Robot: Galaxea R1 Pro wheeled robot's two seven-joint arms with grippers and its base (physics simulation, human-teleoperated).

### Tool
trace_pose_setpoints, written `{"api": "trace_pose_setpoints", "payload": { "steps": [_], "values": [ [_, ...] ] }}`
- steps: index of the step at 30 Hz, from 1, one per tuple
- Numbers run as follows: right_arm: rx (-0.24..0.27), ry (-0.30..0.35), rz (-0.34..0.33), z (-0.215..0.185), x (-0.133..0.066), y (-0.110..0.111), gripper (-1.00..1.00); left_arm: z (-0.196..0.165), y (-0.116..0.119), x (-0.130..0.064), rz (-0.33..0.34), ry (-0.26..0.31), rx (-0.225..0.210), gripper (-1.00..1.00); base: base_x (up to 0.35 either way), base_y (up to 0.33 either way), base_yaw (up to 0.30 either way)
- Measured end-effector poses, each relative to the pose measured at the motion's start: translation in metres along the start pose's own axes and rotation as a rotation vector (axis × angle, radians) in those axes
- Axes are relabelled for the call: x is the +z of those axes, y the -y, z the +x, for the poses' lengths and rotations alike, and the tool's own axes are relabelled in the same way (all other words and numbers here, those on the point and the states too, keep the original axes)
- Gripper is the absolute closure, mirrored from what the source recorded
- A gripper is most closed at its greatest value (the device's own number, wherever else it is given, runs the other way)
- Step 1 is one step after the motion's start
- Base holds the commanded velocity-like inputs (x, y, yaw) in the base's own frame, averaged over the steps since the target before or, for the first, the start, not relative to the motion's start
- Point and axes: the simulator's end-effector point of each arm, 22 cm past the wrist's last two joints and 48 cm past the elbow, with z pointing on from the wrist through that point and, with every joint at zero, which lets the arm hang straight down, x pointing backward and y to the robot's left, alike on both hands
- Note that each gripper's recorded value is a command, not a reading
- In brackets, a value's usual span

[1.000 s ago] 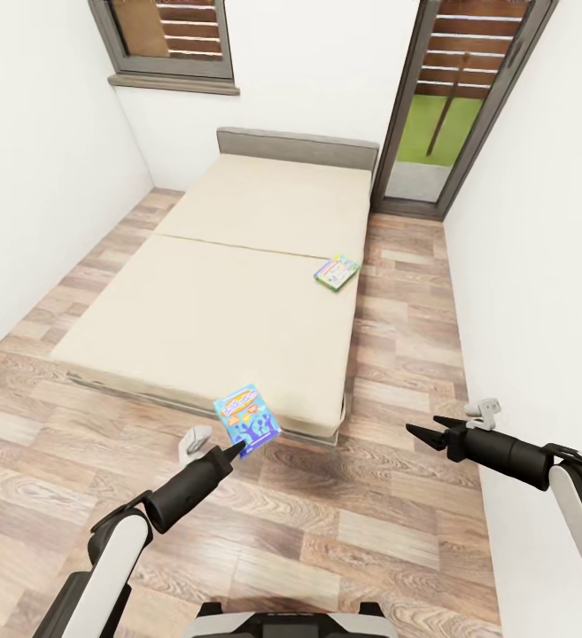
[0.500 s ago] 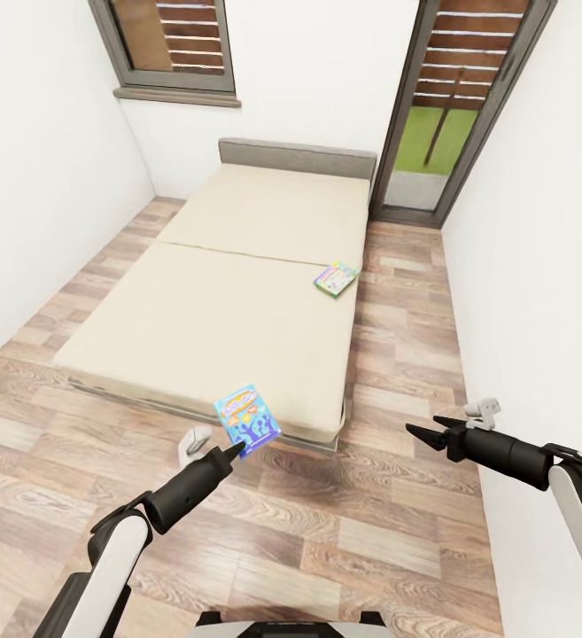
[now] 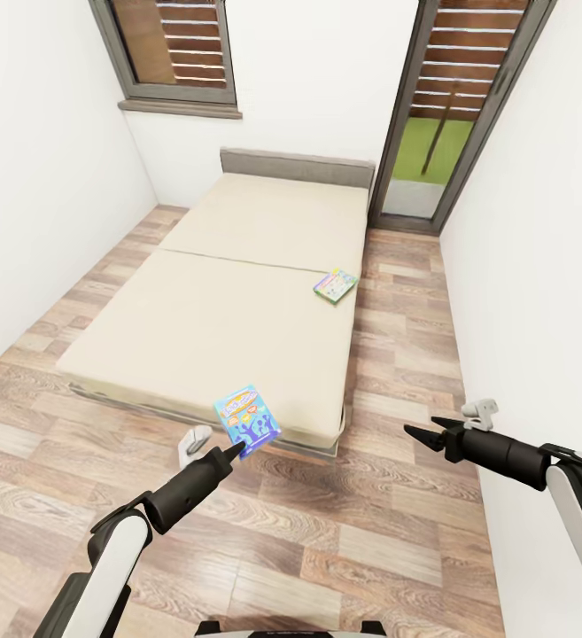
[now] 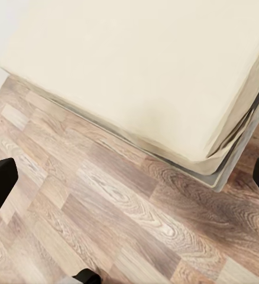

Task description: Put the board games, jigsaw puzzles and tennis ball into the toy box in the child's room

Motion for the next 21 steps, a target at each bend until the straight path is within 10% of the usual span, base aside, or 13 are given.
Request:
{"api": "trace_pose_setpoints", "payload": {
  "steps": [21],
  "values": [
    [-0.023, 0.021, -0.009, -0.012, -0.007, -0.011, -1.0, -0.008, 0.015, -0.005, 0.021, 0.018, 0.02, 1.0, 0.0, 0.0, 0.0]
  ]
}}
